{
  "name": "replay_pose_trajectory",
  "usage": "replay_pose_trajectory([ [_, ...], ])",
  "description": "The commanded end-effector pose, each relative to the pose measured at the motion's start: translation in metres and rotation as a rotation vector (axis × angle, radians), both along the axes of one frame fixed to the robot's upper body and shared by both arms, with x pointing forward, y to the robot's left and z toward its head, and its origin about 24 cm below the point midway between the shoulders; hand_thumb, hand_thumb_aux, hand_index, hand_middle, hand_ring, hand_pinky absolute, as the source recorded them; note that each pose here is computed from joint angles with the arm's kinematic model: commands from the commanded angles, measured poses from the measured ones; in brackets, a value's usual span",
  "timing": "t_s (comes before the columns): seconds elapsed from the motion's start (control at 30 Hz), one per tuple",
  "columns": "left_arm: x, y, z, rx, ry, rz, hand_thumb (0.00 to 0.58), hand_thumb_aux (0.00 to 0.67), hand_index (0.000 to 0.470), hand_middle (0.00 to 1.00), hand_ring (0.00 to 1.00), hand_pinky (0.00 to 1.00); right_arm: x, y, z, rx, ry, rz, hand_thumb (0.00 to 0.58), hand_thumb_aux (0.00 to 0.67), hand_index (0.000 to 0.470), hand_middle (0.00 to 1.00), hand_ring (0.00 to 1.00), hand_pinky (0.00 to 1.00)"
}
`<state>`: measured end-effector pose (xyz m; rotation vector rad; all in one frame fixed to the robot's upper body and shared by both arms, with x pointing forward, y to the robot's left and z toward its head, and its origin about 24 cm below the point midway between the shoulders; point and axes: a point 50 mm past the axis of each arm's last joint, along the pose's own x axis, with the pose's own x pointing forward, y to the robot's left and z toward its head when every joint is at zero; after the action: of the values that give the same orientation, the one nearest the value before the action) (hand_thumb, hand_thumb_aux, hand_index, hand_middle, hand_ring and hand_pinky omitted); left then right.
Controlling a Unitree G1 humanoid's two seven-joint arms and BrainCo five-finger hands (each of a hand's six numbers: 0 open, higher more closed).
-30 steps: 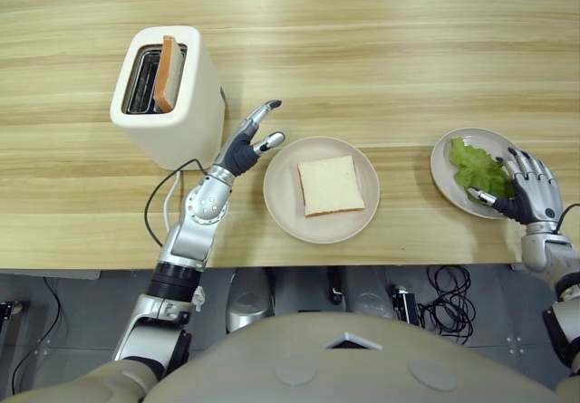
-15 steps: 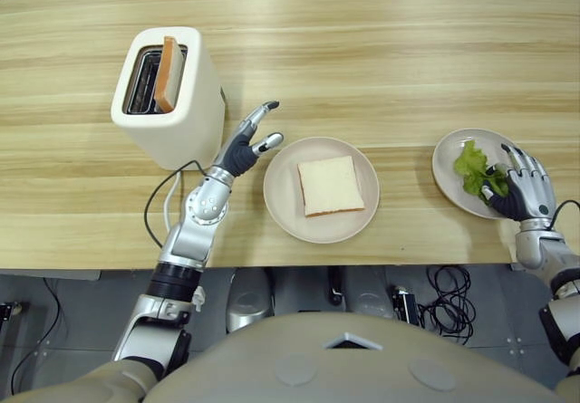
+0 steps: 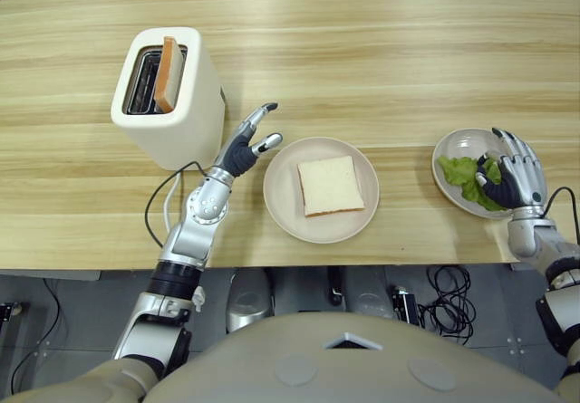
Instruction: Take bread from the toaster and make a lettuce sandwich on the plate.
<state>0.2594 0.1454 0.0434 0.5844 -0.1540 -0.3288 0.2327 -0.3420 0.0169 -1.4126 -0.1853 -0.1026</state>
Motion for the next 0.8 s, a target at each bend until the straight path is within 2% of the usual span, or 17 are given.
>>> replay_pose_trajectory([
  [0.03, 0.001, -0.001, -0.006, 0.017, 0.018, -0.002, 0.0, 0.0, 0.0, 0.0, 0.0, 0.0, 0.007, 0.008, 0.005, 0.023, -0.024, 0.055, 0.58, 0.67, 0.46, 0.02, 0.02, 0.02],
  [0.23, 0.003, -0.001, -0.007, 0.017, 0.016, 0.005, 0.0, 0.0, 0.0, 0.0, 0.0, 0.0, 0.018, 0.015, 0.016, 0.038, -0.071, 0.109, 0.58, 0.67, 0.46, 0.13, 0.13, 0.13],
  [0.27, 0.003, -0.001, -0.007, 0.017, 0.016, 0.005, 0.0, 0.0, 0.0, 0.0, 0.0, 0.0, 0.018, 0.015, 0.016, 0.038, -0.069, 0.108, 0.58, 0.67, 0.46, 0.08, 0.08, 0.08],
  [0.3, 0.003, -0.001, -0.007, 0.017, 0.016, 0.004, 0.0, 0.0, 0.0, 0.0, 0.0, 0.0, 0.016, 0.013, 0.014, 0.039, -0.052, 0.099, 0.58, 0.67, 0.46, 0.08, 0.08, 0.08],
  [0.33, 0.004, -0.001, -0.007, 0.017, 0.017, 0.004, 0.0, 0.0, 0.0, 0.0, 0.0, 0.0, 0.013, 0.01, 0.012, 0.034, -0.04, 0.085, 0.58, 0.67, 0.46, 0.0, 0.0, 0.0],
  [0.37, 0.004, -0.001, -0.007, 0.016, 0.017, 0.004, 0.0, 0.0, 0.0, 0.0, 0.0, 0.0, 0.01, 0.008, 0.01, 0.031, -0.031, 0.069, 0.441, 0.342, 0.235, 0.0, 0.0, 0.0],
  [0.4, 0.004, -0.001, -0.007, 0.016, 0.017, 0.005, 0.0, 0.0, 0.0, 0.0, 0.0, 0.0, 0.007, 0.004, 0.009, 0.028, -0.025, 0.045, 0.0, 0.0, 0.0, 0.0, 0.0, 0.0],
  [0.8, 0.001, -0.002, -0.009, 0.002, 0.027, 0.007, 0.0, 0.0, 0.0, 0.0, 0.0, 0.0, -0.029, -0.042, 0.003, -0.097, 0.094, -0.177, 0.0, 0.0, 0.0, 0.0, 0.0, 0.0],
])
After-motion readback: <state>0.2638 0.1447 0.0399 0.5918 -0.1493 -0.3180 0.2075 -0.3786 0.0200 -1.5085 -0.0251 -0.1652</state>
